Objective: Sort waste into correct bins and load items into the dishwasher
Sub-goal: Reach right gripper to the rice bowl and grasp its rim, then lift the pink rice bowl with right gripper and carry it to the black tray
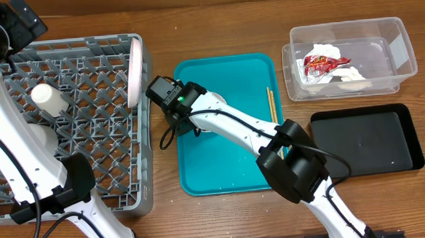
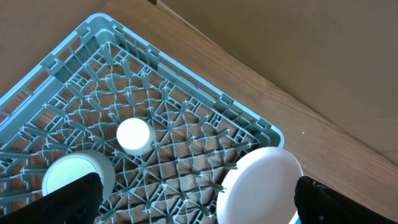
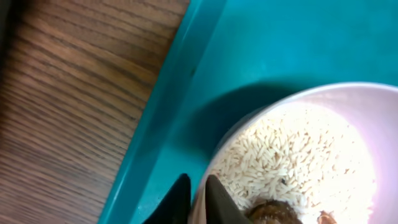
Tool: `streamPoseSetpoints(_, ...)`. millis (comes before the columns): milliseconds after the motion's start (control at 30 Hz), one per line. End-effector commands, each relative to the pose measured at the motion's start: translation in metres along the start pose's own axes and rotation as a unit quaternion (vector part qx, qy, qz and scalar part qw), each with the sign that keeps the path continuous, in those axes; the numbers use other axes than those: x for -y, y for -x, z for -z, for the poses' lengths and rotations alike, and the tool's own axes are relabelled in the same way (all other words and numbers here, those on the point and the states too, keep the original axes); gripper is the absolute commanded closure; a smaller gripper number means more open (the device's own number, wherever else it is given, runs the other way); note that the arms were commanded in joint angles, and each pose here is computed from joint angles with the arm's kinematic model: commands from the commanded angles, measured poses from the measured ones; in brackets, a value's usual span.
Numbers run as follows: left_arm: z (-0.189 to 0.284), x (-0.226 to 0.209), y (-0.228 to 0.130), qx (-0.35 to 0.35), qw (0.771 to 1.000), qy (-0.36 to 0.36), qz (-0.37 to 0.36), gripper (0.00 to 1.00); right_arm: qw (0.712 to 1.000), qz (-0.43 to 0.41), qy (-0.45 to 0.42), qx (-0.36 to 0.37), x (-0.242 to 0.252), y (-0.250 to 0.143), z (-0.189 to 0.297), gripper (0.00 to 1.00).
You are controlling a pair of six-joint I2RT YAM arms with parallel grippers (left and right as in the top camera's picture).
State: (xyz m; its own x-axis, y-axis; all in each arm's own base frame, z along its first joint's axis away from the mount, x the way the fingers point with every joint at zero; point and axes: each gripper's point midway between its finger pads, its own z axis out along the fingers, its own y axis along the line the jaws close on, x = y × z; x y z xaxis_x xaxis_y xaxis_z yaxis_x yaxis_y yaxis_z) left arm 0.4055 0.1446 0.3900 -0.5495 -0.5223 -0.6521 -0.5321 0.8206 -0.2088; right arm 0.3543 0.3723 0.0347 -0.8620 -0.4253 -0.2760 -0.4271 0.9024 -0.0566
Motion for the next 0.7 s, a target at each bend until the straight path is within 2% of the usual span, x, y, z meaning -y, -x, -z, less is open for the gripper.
streamPoseSetpoints(0,0.011,-0.001,0.001,0.008,1.000,-0.003,-0.006,0.00,1.000,-0.019,-0.014,0.015,0.014,0.009,0.007,0.91)
streamPoseSetpoints(133,0.011,-0.001,0.001,0.008,1.000,-0.003,-0.006,0.00,0.999,-0.025,-0.016,0.014,0.020,0.011,0.006,0.96)
streamPoseSetpoints(333,0.011,-0.001,0.001,0.008,1.000,-0.003,-0.006,0.00,0.999,-0.026,-0.024,0.013,0.025,0.011,0.006,0.96)
streamPoseSetpoints(500,0.011,-0.001,0.001,0.008,1.000,-0.003,-0.006,0.00,0.998,-0.031,-0.056,0.018,0.037,0.012,0.007,0.96)
streamPoseSetpoints(667,0.011,-0.001,0.001,0.008,1.000,-0.003,-0.006,0.00,0.990,-0.072,-0.114,0.029,0.058,0.014,0.020,0.96)
